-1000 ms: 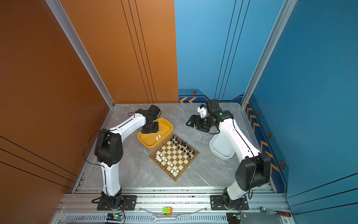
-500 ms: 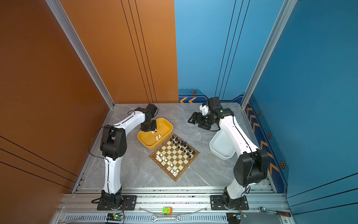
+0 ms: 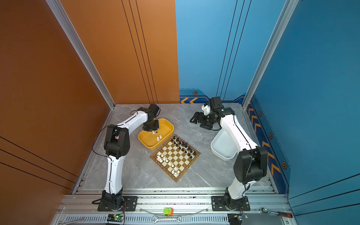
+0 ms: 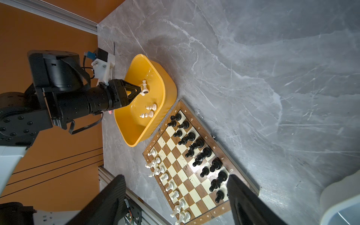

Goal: Set up the chess pieces on the board
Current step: 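Lower the left gripper and grasp another white piece in the yellow tray, then carry the white piece with the left gripper to the board's near rank, then lower the white piece onto a near-rank square and open the left gripper, then move the open left gripper back over the yellow tray, then lower the left gripper into the tray and close on a white pawn, then lift the white pawn and carry it with the left gripper over the near rank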

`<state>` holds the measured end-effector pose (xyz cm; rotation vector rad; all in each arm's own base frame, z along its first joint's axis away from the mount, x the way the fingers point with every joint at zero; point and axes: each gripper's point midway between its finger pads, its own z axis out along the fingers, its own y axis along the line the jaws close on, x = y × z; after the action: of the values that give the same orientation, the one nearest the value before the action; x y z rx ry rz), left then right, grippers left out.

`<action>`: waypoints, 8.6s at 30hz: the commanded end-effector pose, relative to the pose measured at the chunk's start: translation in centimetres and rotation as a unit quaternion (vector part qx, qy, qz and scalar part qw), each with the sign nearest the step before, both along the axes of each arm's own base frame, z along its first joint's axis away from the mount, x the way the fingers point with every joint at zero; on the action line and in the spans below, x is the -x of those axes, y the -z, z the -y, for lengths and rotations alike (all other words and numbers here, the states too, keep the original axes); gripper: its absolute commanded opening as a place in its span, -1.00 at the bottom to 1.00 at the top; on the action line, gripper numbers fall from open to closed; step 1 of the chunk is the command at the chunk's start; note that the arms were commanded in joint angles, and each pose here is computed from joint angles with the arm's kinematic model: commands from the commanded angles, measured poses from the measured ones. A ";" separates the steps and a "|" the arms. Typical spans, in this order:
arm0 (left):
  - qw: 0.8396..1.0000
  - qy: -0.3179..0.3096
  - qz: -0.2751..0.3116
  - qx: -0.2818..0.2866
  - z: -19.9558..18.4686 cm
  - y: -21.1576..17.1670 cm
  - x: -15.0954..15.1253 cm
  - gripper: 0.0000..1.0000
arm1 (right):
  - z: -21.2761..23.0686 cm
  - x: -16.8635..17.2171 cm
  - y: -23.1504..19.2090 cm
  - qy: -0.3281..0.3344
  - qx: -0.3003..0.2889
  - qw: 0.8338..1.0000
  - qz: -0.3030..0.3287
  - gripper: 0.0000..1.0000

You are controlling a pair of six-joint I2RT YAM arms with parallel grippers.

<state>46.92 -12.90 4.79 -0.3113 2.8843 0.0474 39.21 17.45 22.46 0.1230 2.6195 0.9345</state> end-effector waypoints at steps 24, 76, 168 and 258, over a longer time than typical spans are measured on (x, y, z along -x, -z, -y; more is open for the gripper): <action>1.000 0.022 0.011 0.004 0.1 -4.9 3.0 -0.84 | -0.3 -0.1 -0.7 -0.002 -0.005 1.000 0.001 0.68; 0.997 0.069 -0.015 0.007 4.7 -0.9 20.7 -0.75 | -0.9 8.5 -2.3 -0.044 0.017 0.999 0.016 0.69; 0.997 0.069 -0.040 0.002 3.6 -0.6 5.9 -0.40 | 1.5 -0.7 -0.8 0.005 0.001 1.000 -0.007 0.69; 0.988 0.133 0.056 -0.050 9.4 -7.5 27.1 -0.78 | 0.6 14.5 -2.3 -0.063 0.008 0.998 0.029 0.70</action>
<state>19.85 -22.85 12.90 0.1147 2.7961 0.0402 25.97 17.36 25.02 -0.0451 2.5835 0.9326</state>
